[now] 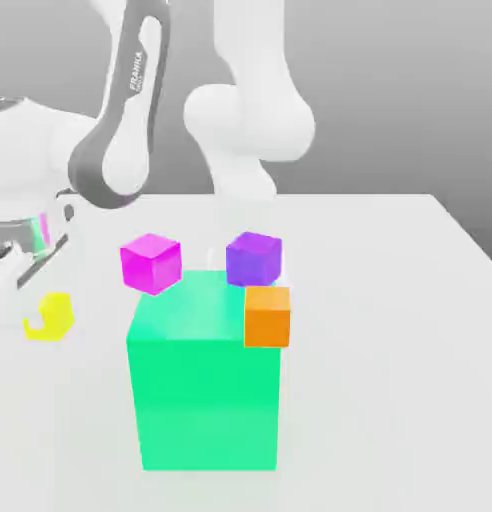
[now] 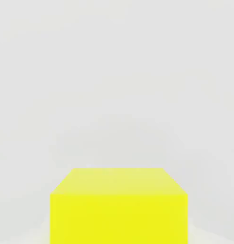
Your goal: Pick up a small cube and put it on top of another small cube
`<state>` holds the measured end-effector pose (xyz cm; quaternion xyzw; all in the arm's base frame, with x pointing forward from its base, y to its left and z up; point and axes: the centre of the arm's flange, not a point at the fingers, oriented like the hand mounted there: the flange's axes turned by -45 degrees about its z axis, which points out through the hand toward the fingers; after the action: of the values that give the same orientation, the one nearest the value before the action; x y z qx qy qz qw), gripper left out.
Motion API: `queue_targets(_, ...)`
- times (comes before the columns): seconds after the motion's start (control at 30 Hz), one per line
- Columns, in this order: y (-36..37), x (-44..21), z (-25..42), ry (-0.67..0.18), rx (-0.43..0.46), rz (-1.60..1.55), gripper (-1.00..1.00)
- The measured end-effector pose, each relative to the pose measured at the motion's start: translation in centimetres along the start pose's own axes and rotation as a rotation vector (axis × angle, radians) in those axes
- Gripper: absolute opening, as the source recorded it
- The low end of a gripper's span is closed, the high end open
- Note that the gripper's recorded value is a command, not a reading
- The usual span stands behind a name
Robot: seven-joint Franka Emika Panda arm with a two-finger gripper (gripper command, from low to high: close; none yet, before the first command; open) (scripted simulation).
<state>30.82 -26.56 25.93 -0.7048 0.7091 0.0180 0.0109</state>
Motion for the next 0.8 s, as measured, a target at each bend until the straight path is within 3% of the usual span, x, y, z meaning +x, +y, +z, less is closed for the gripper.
queue_targets(0.43, -8.2, -15.4, -12.6, -0.090, 0.020, -0.638, -1.00)
queue_targets(0.8, -1.2, -27.7, -18.6, 0.002, 0.003, -0.914, -1.00)
